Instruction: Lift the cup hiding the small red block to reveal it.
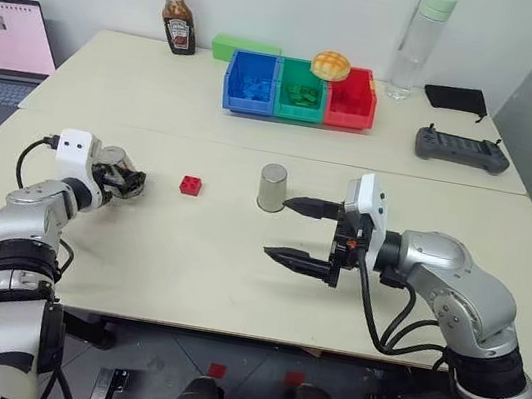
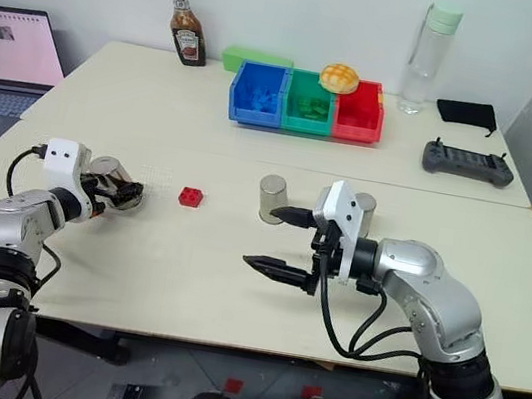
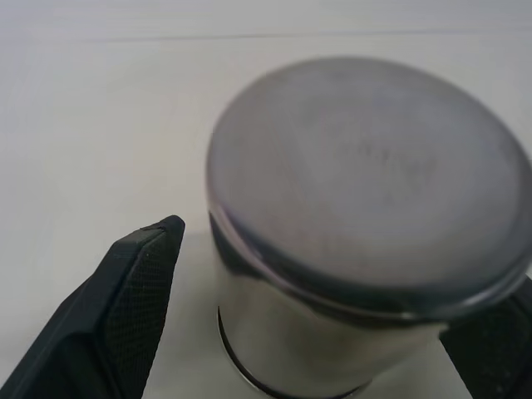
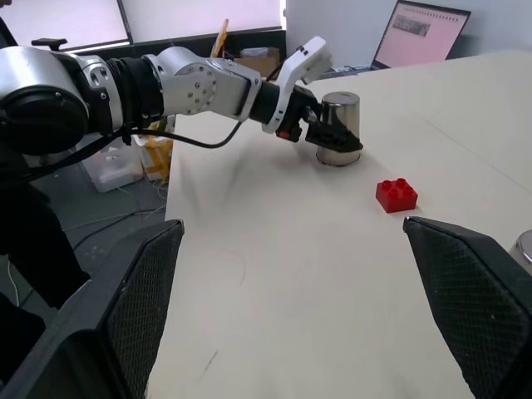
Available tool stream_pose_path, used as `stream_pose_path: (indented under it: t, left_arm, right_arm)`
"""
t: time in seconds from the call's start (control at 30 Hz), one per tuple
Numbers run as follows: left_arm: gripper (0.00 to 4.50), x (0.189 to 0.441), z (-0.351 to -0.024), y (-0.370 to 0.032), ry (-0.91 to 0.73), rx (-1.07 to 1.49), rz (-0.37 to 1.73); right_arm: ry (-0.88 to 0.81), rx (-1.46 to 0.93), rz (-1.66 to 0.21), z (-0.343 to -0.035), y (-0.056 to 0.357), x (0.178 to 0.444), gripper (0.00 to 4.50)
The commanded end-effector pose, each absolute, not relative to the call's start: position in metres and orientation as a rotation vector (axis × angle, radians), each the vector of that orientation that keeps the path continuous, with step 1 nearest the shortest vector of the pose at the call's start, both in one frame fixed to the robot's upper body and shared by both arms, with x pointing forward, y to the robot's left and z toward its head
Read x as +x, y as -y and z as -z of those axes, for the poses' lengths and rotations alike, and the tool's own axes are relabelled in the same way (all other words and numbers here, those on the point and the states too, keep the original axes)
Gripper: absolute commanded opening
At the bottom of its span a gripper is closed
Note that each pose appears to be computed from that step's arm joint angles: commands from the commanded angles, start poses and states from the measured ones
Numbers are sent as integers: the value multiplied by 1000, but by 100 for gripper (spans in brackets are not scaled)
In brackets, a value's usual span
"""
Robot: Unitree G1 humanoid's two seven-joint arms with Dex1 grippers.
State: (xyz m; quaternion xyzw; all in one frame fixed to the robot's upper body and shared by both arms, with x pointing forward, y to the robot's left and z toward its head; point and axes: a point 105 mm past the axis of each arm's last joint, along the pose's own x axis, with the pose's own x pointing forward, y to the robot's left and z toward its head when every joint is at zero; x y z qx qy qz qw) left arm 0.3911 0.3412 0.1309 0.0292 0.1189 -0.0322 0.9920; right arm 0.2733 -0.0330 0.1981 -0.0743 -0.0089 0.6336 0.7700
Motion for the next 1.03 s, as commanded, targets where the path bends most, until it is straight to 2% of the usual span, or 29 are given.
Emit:
stream_pose_path:
  t: [0.03,0.17,0.27,0.4,0.53,0.7,0.9,1.03]
  left_arm:
    - [445,389,-184,-338,-62,163,76]
    - [445,378,-205,-317,-4,206,155]
    - [445,362,-208,-302,-28,268,213]
    - [445,335,-204,-297,-115,328,247]
    - [445,305,-201,-286,-188,285,379]
    - [445,279,-191,-286,-304,275,451]
    - [445,266,-184,-288,-343,311,472]
    - [445,264,-187,-285,-308,320,493]
  right_arm:
    - [95,-185,-1373,-215,32,269,450]
    - [117,-191,-1348,-221,34,272,450]
    - [140,-192,-1301,-225,38,276,450]
    - [123,-165,-1258,-225,44,280,450]
    - [68,-173,-1232,-218,55,281,450]
    - [-21,-190,-1231,-209,68,281,450]
    - [-51,-221,-1247,-205,75,279,450]
    - [-47,-229,-1251,-204,75,280,450]
